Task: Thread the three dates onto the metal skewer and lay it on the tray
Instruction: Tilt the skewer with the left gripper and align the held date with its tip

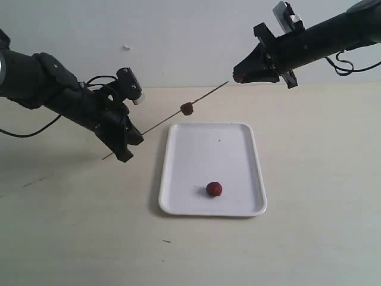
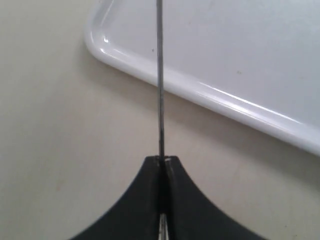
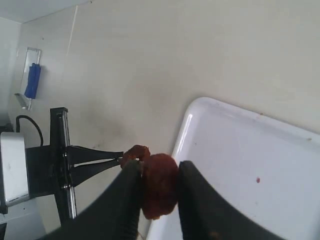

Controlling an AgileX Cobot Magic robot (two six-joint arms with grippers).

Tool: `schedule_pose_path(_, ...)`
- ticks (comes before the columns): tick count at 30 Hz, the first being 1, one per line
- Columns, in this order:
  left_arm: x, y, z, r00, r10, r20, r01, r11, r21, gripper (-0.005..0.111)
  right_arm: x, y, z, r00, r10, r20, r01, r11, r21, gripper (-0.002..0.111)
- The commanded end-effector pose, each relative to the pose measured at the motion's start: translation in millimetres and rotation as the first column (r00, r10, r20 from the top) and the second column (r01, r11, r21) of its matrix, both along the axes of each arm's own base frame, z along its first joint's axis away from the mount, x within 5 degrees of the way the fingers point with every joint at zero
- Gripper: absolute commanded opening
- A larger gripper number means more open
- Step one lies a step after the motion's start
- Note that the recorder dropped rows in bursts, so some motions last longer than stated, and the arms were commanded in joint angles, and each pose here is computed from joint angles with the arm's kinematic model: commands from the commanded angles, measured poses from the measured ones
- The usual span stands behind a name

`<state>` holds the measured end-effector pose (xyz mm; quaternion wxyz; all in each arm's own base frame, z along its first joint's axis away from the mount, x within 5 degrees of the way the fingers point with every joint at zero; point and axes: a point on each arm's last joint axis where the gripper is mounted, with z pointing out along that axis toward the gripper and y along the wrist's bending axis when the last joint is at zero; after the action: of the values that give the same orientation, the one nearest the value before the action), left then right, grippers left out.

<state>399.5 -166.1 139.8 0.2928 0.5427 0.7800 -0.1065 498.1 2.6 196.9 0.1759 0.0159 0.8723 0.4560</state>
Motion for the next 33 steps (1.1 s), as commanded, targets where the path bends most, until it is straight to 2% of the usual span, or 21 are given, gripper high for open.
schedule_pose_path(1,1,-3,6,1.0,0.008,0.024,-0.008,1.0,-0.011,0.0,-1,7,5,1.0,0.01,0.012,-0.01,1.0,0.014,0.026)
schedule_pose_path(15,1,-3,6,1.0,0.001,0.025,-0.001,1.0,-0.003,0.0,-1,16,4,0.999,0.034,0.017,-0.034,0.999,0.008,0.026)
schedule_pose_path(33,1,-2,6,0.999,-0.008,0.035,0.008,1.0,0.005,0.0,0,1,4,1.0,0.002,0.019,-0.002,1.0,0.011,0.026)
